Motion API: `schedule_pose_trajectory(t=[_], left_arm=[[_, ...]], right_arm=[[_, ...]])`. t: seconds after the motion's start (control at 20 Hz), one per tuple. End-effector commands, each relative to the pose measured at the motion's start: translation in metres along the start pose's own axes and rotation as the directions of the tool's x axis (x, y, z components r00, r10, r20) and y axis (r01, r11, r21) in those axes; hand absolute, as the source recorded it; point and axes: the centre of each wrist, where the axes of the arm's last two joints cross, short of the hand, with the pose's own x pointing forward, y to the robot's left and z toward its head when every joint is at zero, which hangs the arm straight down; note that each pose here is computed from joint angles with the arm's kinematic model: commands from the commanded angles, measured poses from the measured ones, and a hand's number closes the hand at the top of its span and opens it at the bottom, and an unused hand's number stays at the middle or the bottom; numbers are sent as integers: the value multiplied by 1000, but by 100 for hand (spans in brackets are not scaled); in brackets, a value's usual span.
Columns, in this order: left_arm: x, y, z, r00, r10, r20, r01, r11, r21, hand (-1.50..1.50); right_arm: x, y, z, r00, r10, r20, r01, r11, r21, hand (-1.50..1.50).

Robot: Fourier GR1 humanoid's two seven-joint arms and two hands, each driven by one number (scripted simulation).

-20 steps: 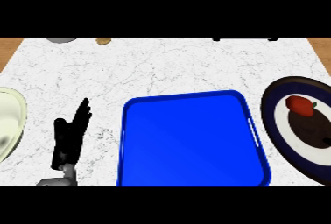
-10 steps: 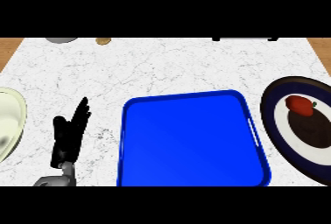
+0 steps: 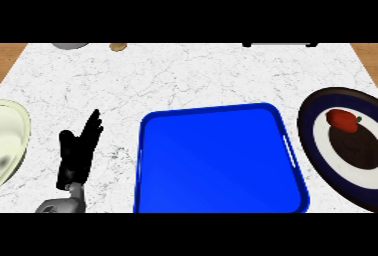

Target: Pick the bell pepper from the tray and place it in the plate

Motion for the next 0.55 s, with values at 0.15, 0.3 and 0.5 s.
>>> schedule_pose_trajectory(t=[0.15, 0.3, 0.5], left_arm=[[14, -4, 14, 1000, 19, 0, -19, 1000, -6, 0], [7, -4, 9, 1000, -1, -4, 1, 1000, 1, 0], [-6, 11, -5, 1000, 2, -3, -2, 1000, 19, 0]], right_arm=[[-18, -29, 2, 998, 41, -37, -43, 996, -74, -150], [-28, -10, 11, 998, 38, -47, -41, 997, -72, -150], [-19, -28, 8, 994, 86, -64, -90, 993, -74, -150]])
